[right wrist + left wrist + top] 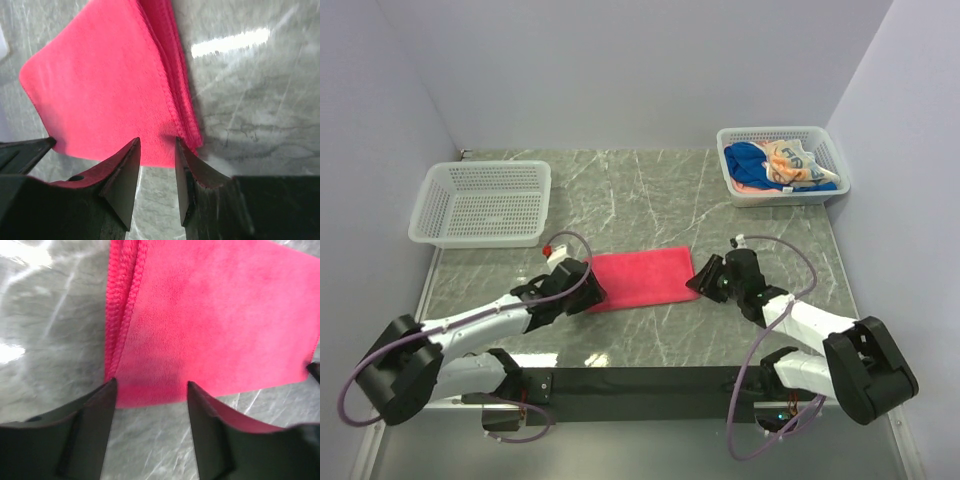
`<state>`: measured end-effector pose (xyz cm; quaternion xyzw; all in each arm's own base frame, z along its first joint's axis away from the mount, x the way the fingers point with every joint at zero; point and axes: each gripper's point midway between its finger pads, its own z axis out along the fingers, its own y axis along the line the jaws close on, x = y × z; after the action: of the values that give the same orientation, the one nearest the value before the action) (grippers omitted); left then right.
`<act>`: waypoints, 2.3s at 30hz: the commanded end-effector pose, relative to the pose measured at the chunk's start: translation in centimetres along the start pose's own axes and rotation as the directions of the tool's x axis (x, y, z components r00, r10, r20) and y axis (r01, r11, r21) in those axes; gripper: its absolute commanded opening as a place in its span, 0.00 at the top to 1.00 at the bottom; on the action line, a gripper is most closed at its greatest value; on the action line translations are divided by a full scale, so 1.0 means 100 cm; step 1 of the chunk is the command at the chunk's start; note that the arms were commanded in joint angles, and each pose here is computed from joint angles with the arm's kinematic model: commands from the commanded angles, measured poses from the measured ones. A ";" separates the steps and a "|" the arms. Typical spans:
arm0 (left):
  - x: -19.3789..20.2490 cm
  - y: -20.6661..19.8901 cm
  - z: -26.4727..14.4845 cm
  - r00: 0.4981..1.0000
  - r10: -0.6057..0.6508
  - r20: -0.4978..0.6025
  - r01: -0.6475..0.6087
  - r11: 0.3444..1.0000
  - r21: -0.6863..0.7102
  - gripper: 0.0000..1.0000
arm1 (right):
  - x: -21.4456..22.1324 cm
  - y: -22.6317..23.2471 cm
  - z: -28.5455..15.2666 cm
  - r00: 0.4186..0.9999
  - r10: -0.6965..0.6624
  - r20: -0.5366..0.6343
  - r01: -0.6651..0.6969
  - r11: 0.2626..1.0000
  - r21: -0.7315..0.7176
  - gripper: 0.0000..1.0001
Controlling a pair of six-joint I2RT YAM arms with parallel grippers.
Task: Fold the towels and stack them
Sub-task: Fold the towel
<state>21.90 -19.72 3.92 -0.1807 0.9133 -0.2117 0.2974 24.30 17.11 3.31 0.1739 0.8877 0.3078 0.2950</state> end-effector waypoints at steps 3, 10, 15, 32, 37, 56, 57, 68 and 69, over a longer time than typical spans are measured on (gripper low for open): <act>-0.042 -0.022 -0.030 0.993 0.031 0.112 -0.032 0.999 0.014 0.28 | -0.066 0.060 -0.010 0.976 -0.151 0.159 0.166 0.982 -0.092 0.59; -0.084 -0.033 -0.015 0.987 0.048 0.156 -0.055 0.997 0.045 0.30 | -0.102 0.082 0.037 0.982 -0.116 0.149 0.132 0.986 -0.101 0.59; -0.077 -0.022 0.025 0.996 0.049 0.079 -0.050 0.999 0.003 0.34 | -0.098 0.054 0.077 0.997 -0.006 0.075 0.011 0.998 -0.066 0.59; -0.132 -0.022 -0.010 0.978 0.013 0.206 -0.013 1.000 0.001 0.42 | -0.108 0.086 0.037 0.936 -0.339 0.091 0.336 0.941 0.040 0.54; -0.141 -0.056 -0.002 0.980 -0.005 0.198 -0.020 0.993 0.120 0.47 | -0.096 0.091 0.037 0.958 -0.266 0.110 0.271 0.962 -0.032 0.54; -0.107 0.026 0.069 0.989 -0.071 0.129 0.089 0.986 -0.140 0.81 | -0.052 0.006 0.085 0.994 -0.106 0.003 0.105 0.991 0.082 0.55; -0.109 0.035 0.069 0.988 -0.080 0.136 0.101 0.982 -0.157 0.82 | -0.052 0.005 0.085 0.994 -0.106 0.001 0.105 0.991 0.086 0.55; -0.145 0.006 0.028 0.979 -0.031 0.200 0.052 0.994 -0.100 0.52 | -0.080 0.055 0.058 0.947 -0.317 0.055 0.312 0.947 0.075 0.53; -0.156 -0.002 0.019 0.974 -0.027 0.223 0.048 0.995 -0.090 0.50 | -0.079 0.068 0.053 0.930 -0.361 0.069 0.357 0.931 0.074 0.51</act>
<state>33.33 -14.03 4.72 -0.2418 0.8989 -0.1532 0.3316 33.72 20.14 3.76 0.0841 0.9075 0.2510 0.3261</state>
